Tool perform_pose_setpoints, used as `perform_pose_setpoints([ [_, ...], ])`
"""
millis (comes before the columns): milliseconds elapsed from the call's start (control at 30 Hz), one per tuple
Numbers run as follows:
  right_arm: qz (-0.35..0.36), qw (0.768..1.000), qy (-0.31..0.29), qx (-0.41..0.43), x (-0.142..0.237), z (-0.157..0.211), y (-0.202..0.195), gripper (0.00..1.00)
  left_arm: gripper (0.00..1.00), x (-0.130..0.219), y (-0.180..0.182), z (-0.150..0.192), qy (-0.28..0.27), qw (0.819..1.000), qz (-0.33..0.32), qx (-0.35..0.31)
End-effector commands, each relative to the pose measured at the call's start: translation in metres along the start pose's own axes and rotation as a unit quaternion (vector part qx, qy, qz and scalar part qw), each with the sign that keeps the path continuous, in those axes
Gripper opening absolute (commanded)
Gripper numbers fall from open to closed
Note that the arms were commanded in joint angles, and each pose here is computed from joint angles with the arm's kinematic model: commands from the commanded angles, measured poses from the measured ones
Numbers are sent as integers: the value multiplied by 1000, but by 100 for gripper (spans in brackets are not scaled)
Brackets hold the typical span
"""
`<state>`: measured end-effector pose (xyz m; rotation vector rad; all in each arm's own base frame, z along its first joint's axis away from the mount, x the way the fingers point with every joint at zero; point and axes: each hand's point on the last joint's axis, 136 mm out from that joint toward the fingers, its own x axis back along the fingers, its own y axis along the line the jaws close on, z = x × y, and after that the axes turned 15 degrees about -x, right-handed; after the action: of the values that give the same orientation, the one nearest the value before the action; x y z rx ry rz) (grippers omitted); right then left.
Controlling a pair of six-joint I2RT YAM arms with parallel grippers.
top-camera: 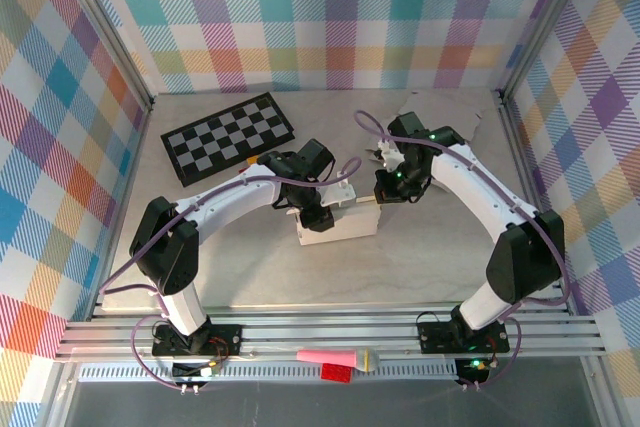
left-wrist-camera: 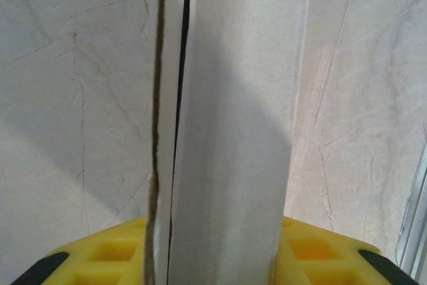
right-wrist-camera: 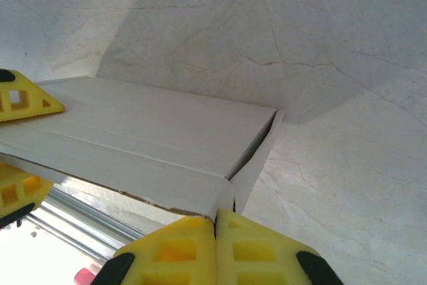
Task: Fold the paper box
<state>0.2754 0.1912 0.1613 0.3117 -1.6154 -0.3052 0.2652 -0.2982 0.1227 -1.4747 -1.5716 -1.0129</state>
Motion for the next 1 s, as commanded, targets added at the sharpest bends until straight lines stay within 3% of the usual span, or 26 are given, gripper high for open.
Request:
perform_pose_setpoints([
  [0,-16,999,20,-20,6,7,9,0,35,5,12,-1,-1,1000,-17,17],
  [500,-22,999,-30,25,-2,13,-3,0,36,1,12,1,-1,999,-16,32],
  [967,5,996,-62,66,-15,21,-12,0,43,3,14,2,-1,999,-22,44],
])
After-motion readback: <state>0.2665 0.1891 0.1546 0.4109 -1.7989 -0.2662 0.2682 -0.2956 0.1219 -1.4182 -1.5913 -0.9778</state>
